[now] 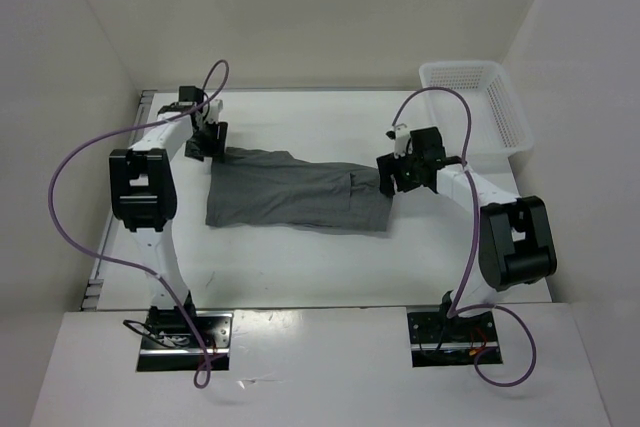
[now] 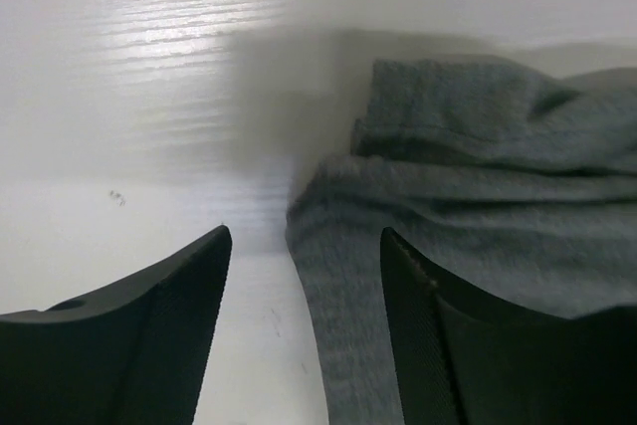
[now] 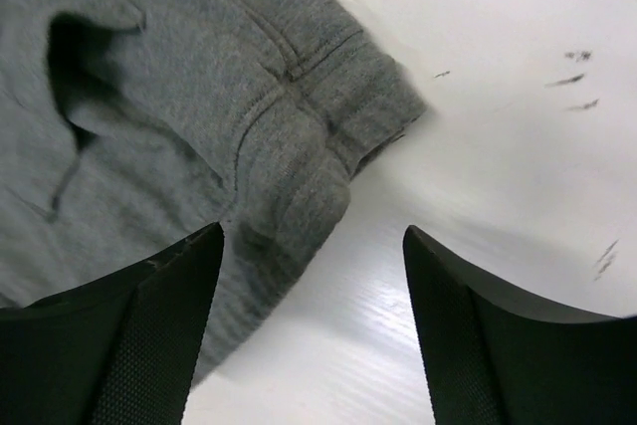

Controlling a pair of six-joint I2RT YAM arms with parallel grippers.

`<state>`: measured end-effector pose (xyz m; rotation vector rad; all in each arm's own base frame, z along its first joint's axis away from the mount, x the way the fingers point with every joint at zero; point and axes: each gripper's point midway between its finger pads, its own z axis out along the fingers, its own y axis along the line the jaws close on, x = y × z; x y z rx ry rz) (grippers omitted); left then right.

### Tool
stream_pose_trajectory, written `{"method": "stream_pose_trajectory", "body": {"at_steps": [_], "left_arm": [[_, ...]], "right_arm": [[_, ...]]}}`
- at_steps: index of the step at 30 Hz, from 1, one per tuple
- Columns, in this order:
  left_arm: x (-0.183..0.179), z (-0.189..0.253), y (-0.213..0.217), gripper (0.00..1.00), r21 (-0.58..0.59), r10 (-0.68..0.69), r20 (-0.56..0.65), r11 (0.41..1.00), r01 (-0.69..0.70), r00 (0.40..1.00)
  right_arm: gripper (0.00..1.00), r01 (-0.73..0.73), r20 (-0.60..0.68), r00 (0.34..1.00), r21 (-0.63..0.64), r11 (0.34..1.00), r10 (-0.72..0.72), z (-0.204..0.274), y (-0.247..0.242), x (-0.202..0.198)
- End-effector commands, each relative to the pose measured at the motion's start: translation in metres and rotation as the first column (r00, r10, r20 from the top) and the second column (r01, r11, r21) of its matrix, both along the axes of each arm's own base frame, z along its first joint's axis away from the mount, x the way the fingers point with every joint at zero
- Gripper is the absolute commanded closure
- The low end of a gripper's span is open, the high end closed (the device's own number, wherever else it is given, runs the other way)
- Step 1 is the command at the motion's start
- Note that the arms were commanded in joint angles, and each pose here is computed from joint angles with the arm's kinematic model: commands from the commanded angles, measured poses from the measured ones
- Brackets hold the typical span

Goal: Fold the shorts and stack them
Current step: Fold the shorts

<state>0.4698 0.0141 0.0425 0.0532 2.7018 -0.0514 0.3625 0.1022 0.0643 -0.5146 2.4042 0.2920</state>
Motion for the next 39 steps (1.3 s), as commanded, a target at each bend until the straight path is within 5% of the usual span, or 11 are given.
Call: {"method": "stream_pose_trajectory", "body": {"at_steps": [1, 3, 8, 12, 19, 22, 31, 39], "left_arm": [[0.01, 0.079, -0.012, 0.3, -0.026, -0.03, 0.181, 0.999, 0.035, 0.983], [0.01, 0.107, -0.014, 0.28, 0.026, -0.032, 0.234, 0.999, 0.026, 0.972], [-0.001, 0.137, -0.065, 0.28, 0.036, -0.135, 0.248, 0.991, 0.13, 0.959], [-0.048, 0.116, -0.18, 0.28, -0.143, -0.397, 0.149, 0.898, 0.417, 0.906], [-0.095, 0.065, -0.268, 0.28, -0.222, -0.593, 0.035, 0.78, 0.585, 0.804], [-0.097, 0.048, -0.283, 0.28, -0.233, -0.618, 0.019, 0.761, 0.605, 0.786], [-0.11, -0.046, -0.29, 0.28, -0.261, -0.638, -0.103, 0.758, 0.598, 0.763], [-0.13, -0.038, -0.307, 0.28, -0.397, -0.681, -0.108, 0.698, 0.596, 0.725]], "right_arm": [[0.21, 0.167, -0.031, 0.986, 0.147, 0.975, -0.164, 0.031, 0.01, 0.005], [0.21, 0.233, -0.117, 0.971, 0.258, 0.938, -0.209, 0.029, 0.025, -0.003], [0.21, 0.305, -0.218, 0.944, 0.293, 0.906, -0.247, 0.003, 0.036, -0.003], [0.23, 0.364, -0.221, 0.923, 0.23, 0.902, -0.316, -0.013, 0.026, 0.015], [0.35, 0.341, -0.245, 0.919, 0.096, 0.935, -0.31, -0.044, 0.044, 0.028], [0.43, 0.34, -0.247, 0.916, 0.059, 0.938, -0.317, -0.052, 0.046, 0.027], [0.98, 0.346, -0.237, 0.916, 0.06, 0.936, -0.323, -0.053, 0.048, 0.024], [1.0, 0.261, -0.179, 0.955, 0.131, 0.956, -0.236, -0.007, 0.054, 0.028]]}}
